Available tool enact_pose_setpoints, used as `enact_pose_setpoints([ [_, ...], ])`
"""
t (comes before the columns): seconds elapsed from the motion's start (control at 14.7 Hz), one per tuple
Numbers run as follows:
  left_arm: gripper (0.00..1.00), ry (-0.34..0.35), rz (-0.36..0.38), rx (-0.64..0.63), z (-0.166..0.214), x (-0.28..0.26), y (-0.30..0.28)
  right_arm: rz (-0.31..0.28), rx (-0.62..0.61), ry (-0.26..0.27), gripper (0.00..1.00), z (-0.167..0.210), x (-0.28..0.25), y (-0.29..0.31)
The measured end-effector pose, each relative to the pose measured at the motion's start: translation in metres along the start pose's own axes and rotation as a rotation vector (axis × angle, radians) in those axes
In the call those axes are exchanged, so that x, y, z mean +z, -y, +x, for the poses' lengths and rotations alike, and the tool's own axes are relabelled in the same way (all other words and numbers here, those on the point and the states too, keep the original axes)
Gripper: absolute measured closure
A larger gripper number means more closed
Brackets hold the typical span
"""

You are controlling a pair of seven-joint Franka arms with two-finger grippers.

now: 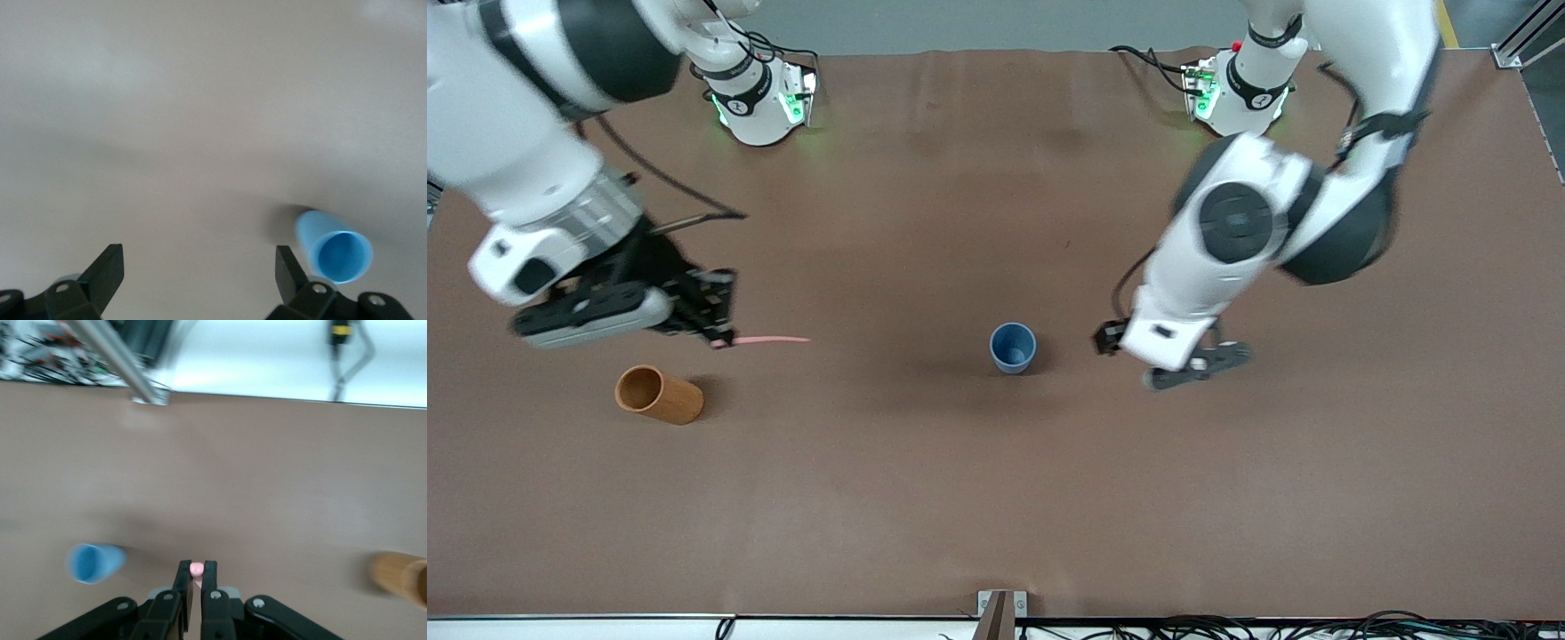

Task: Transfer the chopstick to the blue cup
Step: 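Lift the stick with the right gripper while the left gripper slides the cup, then lower the pink stick into the blue cup with the right gripper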

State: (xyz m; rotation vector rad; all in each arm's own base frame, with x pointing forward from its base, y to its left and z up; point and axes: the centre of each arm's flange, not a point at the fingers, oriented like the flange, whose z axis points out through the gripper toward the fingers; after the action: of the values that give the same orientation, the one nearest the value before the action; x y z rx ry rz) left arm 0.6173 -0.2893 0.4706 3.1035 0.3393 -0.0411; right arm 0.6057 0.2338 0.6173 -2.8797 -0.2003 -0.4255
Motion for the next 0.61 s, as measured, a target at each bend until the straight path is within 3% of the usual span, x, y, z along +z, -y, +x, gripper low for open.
enact_pose_setpoints([
  [0.34,0.0,0.048,-0.009,0.233,0.044,-0.07,0.154,0.13,-0.056,-0.054,0.91,-0.027,0.03,0.115],
  [0.61,0.0,0.034,-0.013,0.322,0.022,-0.135,0.21,0.118,-0.135,-0.059,0.91,-0.034,0.087,0.143],
])
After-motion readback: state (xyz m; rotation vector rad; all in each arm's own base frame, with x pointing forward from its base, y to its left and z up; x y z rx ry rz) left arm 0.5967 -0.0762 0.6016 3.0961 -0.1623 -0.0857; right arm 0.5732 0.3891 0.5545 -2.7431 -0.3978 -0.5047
